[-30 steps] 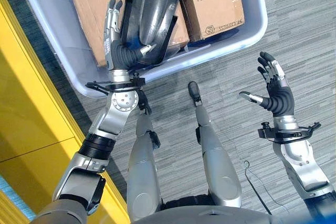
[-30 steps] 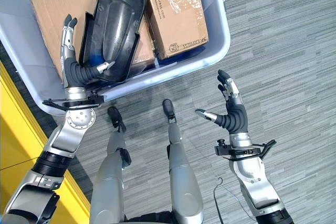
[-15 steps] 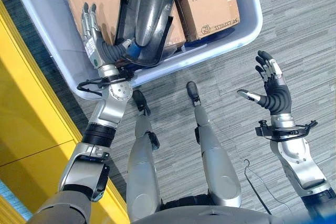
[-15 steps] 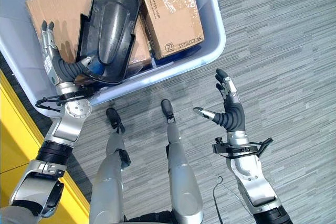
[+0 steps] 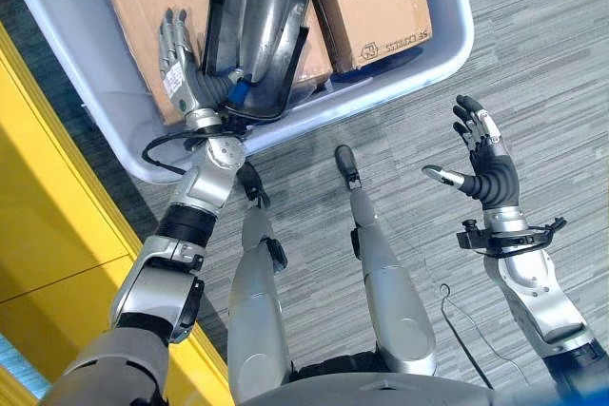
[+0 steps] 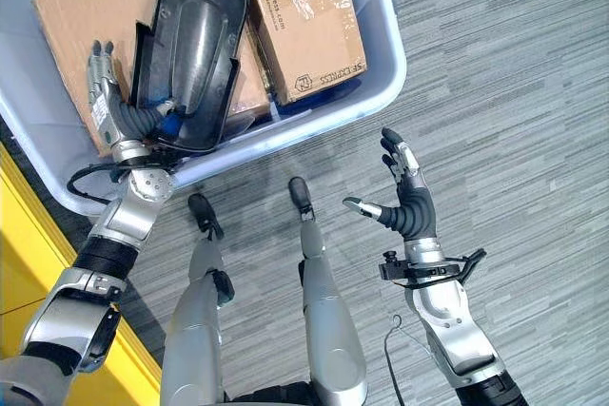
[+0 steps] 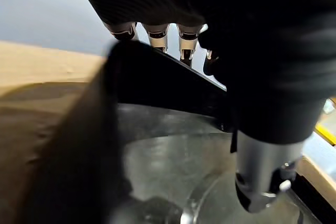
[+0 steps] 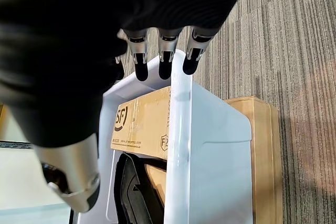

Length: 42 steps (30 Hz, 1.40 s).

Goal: Move parts from the plastic box to the shelf.

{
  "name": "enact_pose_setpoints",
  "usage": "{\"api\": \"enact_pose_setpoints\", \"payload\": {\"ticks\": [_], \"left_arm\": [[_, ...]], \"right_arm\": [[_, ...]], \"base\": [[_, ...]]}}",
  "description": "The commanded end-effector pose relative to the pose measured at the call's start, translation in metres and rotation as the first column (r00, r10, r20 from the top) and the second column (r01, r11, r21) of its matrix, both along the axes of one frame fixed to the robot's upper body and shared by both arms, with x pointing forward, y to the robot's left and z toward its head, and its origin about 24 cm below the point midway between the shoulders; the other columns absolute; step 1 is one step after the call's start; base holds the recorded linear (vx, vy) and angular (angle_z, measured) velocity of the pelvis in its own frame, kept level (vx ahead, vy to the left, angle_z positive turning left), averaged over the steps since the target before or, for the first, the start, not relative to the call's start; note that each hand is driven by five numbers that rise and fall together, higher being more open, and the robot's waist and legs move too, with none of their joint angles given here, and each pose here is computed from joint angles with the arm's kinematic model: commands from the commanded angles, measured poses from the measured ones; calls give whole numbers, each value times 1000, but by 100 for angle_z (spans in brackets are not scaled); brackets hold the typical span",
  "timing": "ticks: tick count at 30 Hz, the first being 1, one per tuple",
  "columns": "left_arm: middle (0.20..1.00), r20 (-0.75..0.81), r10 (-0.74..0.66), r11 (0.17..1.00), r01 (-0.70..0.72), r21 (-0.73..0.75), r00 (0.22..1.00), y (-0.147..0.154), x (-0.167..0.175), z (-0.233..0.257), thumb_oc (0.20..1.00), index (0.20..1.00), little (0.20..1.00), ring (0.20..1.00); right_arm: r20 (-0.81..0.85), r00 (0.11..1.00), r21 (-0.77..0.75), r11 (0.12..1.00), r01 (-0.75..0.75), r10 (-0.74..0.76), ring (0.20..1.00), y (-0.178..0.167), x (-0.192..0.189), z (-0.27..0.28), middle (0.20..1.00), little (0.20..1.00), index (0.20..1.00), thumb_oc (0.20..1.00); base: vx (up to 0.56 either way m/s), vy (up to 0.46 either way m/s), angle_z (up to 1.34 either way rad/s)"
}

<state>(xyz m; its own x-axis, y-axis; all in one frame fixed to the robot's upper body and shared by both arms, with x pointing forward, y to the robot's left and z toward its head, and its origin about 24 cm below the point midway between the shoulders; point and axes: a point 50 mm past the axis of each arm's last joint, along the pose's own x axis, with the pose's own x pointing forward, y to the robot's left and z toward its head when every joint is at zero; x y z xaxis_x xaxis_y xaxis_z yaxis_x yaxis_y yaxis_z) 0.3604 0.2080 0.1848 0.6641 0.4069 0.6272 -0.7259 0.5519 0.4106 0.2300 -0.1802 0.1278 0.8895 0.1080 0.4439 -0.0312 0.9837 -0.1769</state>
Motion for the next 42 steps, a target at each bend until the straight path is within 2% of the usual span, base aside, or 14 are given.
{"api": "enact_pose_setpoints", "payload": {"ticks": [1,5,6,12,13,14,15,34,41,42], "left_arm": [[1000,-38,66,998,-67,-20,997,14,14,4,1000,1000,1000,1000],[1000,-109,91,991,-100,-86,990,19,30,8,1000,1000,1000,1000],[1000,-135,118,987,-132,-95,984,29,34,14,1000,1000,1000,1000],[1000,-168,133,973,-161,-167,977,37,41,24,1000,1000,1000,1000],[715,-168,132,971,-161,-175,977,38,41,26,715,715,715,715],[495,-179,125,971,-158,-181,976,37,42,25,495,495,495,495],[200,-187,124,972,-157,-175,975,38,43,26,200,200,200,200],[200,-232,63,985,-98,-144,971,22,49,25,200,200,200,200],[200,-227,52,979,-94,-179,973,25,48,23,200,200,200,200],[200,-206,28,971,-75,-225,978,24,48,24,200,200,200,200]], "right_arm": [[115,993,16,1000,5,-7,1000,-6,3,22,1000,1000,1000,1000],[125,992,8,1000,-27,26,1000,-4,3,25,1000,1000,1000,1000],[135,990,-1,999,-35,35,1000,-5,3,28,1000,1000,1000,1000],[136,990,2,999,-38,38,1000,-8,2,30,1000,1000,1000,1000],[133,990,1,999,-36,36,1000,-9,1,29,1000,1000,1000,1000],[129,991,5,999,-39,38,1000,-9,1,29,1000,1000,1000,1000],[126,991,9,999,-39,38,1000,-10,1,28,1000,1000,1000,1000],[124,991,16,998,-54,52,1000,-12,-1,29,1000,1000,1000,1000],[121,991,22,998,-56,53,1000,-12,0,29,1000,1000,1000,1000],[111,993,25,998,-55,52,1000,-12,1,27,1000,1000,1000,1000]], "base": [[78,-1,2],[19,0,0],[0,0,0],[-3,-7,-1],[0,0,0],[0,0,0],[0,0,0],[-1,2,0],[-6,11,4],[0,0,0]]}}
